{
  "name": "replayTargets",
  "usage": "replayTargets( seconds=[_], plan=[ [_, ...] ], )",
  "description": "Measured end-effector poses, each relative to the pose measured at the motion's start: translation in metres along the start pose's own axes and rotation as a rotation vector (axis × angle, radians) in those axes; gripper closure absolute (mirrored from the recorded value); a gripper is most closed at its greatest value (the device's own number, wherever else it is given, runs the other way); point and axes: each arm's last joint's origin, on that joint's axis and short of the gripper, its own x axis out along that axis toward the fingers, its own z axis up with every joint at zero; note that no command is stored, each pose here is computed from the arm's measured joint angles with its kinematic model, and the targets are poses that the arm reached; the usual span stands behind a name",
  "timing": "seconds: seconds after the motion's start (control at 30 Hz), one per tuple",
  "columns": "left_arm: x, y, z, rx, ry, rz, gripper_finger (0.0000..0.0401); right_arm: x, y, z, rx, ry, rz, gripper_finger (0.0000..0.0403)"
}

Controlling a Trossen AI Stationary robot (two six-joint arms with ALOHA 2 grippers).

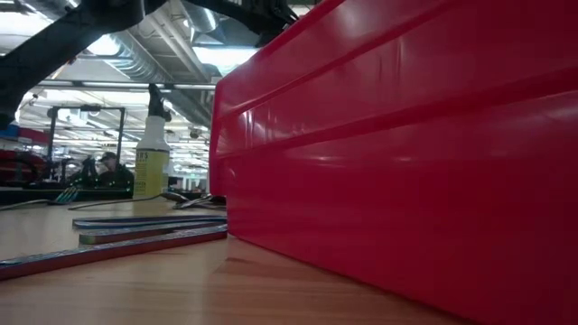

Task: Sort silverware
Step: Move the top left red silverware bin to the top center of the table, then move the top right red silverware bin to the top center of the table

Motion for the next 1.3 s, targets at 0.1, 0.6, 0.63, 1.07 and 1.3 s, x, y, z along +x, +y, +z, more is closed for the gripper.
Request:
replayTargets(
  seconds=[0.1,0.6,0.63,1.07,1.3],
  plan=[
    [0.000,0.000,0.000,0.002,0.003,-0.002,0.0384,0.000,0.000,0.000,0.000,0.000,0.000,0.0402],
    [-0.036,-0.017,-0.001,0.188,-0.129,-0.183,0.0383,0.000,-0.002,0.001,0.213,0.008,-0.066,0.0379],
    [-0.042,-0.021,-0.003,0.226,-0.168,-0.209,0.0383,-0.001,-0.004,0.001,0.280,0.008,-0.072,0.0372],
    [-0.097,-0.061,-0.083,0.845,-0.392,-0.334,0.0386,-0.025,-0.017,-0.001,0.825,-0.084,0.205,0.0232],
    [-0.110,-0.063,-0.139,1.041,-0.443,-0.207,0.0399,-0.035,-0.016,-0.026,1.218,0.019,0.171,0.0220]
  ],
)
